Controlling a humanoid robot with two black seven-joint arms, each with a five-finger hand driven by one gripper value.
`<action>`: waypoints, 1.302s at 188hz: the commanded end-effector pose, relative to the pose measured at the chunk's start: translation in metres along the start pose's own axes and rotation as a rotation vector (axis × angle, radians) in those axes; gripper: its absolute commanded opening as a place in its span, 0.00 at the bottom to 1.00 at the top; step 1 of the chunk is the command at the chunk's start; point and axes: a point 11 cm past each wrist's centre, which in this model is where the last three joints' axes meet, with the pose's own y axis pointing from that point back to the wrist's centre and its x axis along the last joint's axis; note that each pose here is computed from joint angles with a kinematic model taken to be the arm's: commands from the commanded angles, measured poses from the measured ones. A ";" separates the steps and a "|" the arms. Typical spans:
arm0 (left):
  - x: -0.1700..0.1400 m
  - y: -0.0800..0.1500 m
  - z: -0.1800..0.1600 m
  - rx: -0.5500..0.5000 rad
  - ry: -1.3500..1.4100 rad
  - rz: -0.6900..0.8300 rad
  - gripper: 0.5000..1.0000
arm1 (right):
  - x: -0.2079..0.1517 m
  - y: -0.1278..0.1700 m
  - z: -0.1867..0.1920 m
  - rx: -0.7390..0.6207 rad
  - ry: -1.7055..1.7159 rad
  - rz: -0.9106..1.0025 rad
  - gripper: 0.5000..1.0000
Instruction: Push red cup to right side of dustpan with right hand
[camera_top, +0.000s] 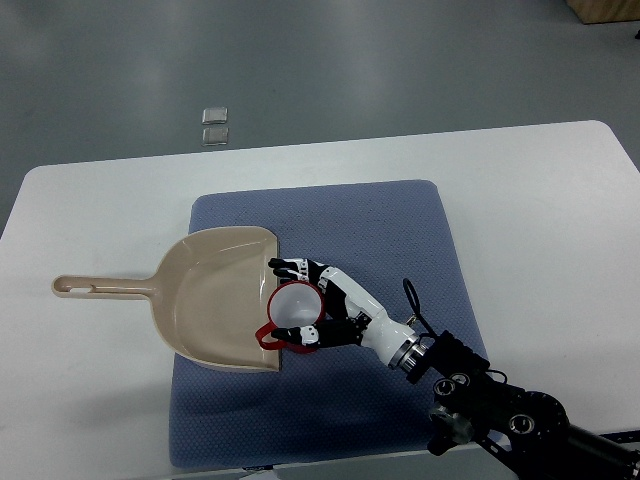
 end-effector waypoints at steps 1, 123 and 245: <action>0.000 0.000 0.000 0.000 -0.001 0.000 1.00 | -0.001 0.000 0.000 -0.001 -0.001 -0.001 0.85; 0.000 0.000 0.000 0.000 0.000 0.000 1.00 | 0.002 -0.003 -0.004 0.010 0.010 0.006 0.85; 0.000 0.000 0.000 0.000 0.000 0.000 1.00 | 0.009 -0.008 -0.011 0.028 0.010 0.023 0.85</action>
